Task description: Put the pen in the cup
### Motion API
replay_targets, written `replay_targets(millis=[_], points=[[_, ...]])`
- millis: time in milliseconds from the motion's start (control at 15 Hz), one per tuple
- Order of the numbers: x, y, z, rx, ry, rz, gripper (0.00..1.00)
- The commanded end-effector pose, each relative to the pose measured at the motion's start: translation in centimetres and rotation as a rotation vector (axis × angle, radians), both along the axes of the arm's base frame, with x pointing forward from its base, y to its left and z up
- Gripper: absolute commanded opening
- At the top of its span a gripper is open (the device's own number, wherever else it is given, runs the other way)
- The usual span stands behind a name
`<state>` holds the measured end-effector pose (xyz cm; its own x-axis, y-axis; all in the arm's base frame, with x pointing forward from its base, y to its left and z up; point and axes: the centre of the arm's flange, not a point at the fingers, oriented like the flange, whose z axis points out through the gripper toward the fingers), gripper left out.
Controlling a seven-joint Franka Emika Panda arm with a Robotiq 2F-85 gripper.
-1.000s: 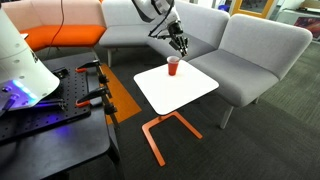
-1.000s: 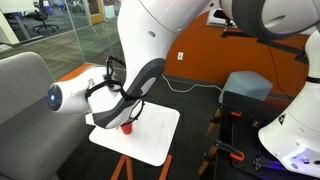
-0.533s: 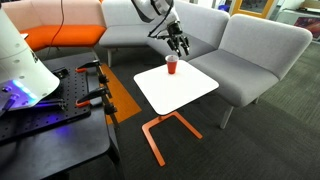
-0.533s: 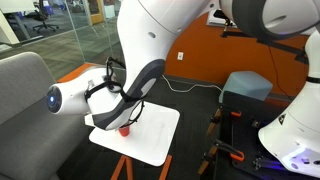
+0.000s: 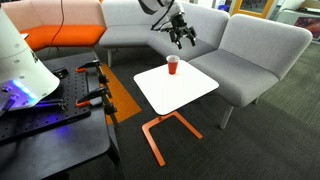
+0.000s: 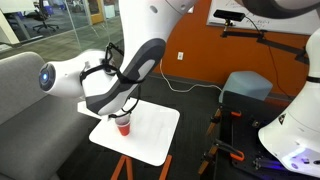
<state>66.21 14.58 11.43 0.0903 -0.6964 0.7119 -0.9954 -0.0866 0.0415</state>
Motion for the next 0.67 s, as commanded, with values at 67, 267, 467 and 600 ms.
replay_targets(millis=[67,267,467,600], points=[[-1.1,-1.8,3.7,0.126,0.011,-0.051,1.00],[-1.4,-2.1,5.0,0.224,0.033,-0.050,1.00],[-1.6,-2.1,5.8,0.280,0.040,-0.046,1.00],[-1.6,-2.2,5.8,0.299,0.033,-0.053,1.00]])
